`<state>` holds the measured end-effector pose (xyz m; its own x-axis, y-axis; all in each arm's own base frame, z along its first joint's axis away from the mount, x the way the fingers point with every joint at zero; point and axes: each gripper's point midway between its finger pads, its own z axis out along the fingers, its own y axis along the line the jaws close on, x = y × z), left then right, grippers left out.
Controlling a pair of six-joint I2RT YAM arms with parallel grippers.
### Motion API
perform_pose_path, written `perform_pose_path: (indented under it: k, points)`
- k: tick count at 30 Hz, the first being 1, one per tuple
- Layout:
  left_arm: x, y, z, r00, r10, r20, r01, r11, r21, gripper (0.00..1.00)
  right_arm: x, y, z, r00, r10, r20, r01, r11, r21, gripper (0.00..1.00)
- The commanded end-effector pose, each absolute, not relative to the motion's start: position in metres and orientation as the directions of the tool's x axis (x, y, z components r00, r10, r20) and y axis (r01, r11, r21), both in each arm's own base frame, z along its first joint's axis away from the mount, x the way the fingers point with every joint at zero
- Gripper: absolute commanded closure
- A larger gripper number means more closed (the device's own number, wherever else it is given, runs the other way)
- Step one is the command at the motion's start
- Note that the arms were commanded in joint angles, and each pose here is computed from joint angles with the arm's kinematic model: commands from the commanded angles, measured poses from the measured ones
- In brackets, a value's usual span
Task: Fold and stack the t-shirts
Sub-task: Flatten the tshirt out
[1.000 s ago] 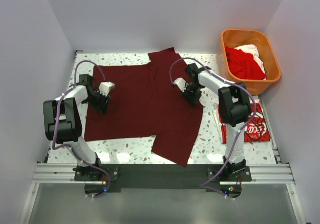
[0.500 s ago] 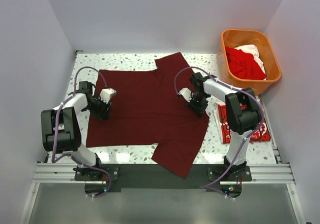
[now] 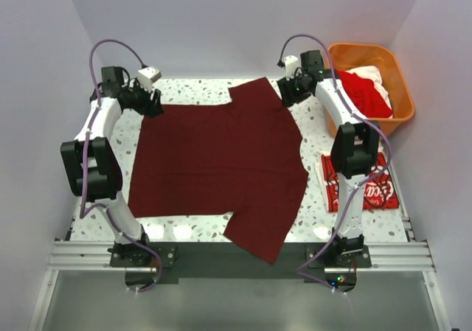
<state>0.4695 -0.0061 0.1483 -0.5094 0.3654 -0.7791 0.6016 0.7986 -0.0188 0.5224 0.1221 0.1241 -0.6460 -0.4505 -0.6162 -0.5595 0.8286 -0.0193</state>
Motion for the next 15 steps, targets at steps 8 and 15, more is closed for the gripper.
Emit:
perform_pose_path:
  k: [8,15]
  points:
    - [0.565,0.018,0.166,-0.389,0.228,-0.893,0.496,0.868,0.005,0.37,0.650,0.139,0.112,-0.540,-0.113,-0.834,-0.339,0.936,0.093,0.45]
    - [0.578,0.036,0.137,-0.449,0.186,-0.874,0.451,0.891,-0.042,0.37,0.687,0.146,0.099,-0.455,-0.051,-0.889,-0.319,0.942,0.109,0.50]
